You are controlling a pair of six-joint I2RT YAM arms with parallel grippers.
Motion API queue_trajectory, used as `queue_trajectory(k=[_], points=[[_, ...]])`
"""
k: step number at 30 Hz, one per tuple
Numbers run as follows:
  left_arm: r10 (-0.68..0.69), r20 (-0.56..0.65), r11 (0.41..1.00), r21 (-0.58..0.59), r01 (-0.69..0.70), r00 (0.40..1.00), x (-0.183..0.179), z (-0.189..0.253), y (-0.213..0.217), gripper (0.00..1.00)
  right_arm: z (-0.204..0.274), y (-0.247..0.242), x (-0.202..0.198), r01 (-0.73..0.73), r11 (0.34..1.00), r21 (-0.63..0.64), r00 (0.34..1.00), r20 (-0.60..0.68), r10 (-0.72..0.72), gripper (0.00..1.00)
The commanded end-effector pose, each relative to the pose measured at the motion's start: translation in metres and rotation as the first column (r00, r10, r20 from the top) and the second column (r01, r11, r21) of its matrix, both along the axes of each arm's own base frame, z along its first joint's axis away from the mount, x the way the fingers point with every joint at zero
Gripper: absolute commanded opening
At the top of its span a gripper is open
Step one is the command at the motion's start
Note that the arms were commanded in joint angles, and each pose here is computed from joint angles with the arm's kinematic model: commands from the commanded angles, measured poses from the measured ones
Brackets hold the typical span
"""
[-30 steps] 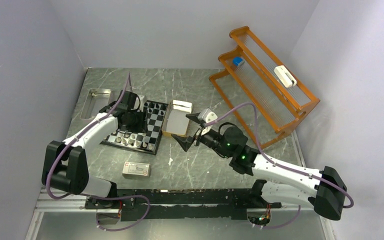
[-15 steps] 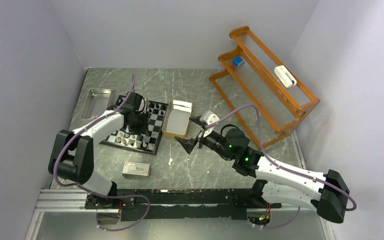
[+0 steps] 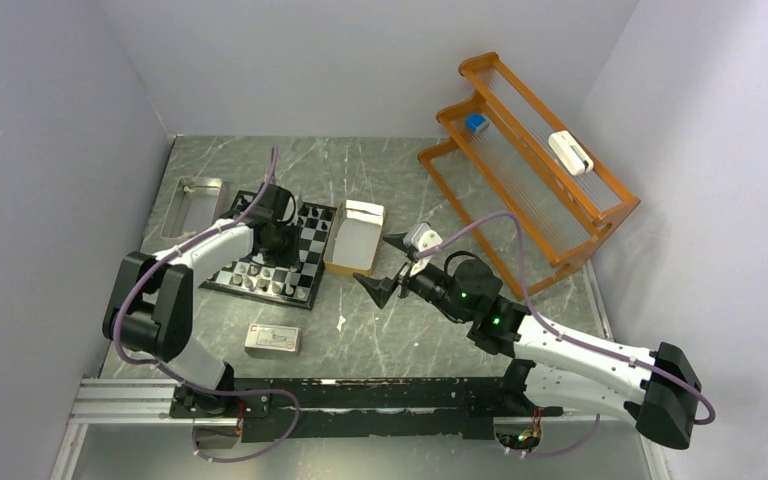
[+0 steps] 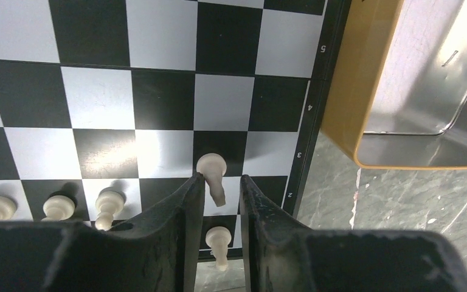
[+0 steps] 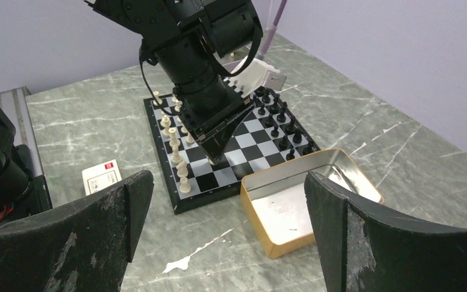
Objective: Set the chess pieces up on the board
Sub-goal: Pick up the chess piece from the chessboard, then place the chess piece on the chessboard.
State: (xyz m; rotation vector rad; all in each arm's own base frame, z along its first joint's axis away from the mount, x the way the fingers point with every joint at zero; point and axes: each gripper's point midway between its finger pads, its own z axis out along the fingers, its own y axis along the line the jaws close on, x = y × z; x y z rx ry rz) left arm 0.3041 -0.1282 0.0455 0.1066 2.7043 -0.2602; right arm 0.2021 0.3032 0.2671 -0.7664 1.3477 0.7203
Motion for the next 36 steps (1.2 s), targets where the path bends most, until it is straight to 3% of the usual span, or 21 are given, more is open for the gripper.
queue_trajectory(k=[1,11,22,26,31,36], points=[[-0.029,0.030,0.999,-0.025,0.030,0.999,0.007,0.007,-0.013,0.31,0.002,-0.006,0.003,0.026,1.000,0.001,1.000,0.016,-0.026,1.00],[-0.040,0.041,0.998,0.048,0.038,0.998,0.009,0.014,-0.007,0.13,0.000,-0.005,0.003,0.023,1.000,-0.005,1.000,0.016,-0.023,1.00],[0.027,0.123,0.986,0.163,-0.047,0.992,0.022,0.067,0.019,0.11,-0.002,-0.006,-0.001,0.008,1.000,-0.020,1.000,0.014,-0.008,1.00],[0.089,0.154,0.976,0.186,-0.117,0.984,0.025,0.090,0.043,0.10,-0.006,-0.007,-0.005,-0.008,0.999,-0.035,1.000,0.012,0.009,1.00],[0.245,0.143,0.957,0.124,-0.263,0.959,0.027,0.097,0.099,0.10,-0.008,-0.008,-0.009,-0.016,1.000,0.007,1.000,-0.013,0.016,1.00],[0.403,0.138,0.902,0.107,-0.418,0.905,0.013,0.097,0.157,0.11,-0.013,-0.011,-0.007,-0.005,1.000,-0.028,1.000,-0.003,0.005,1.00]])
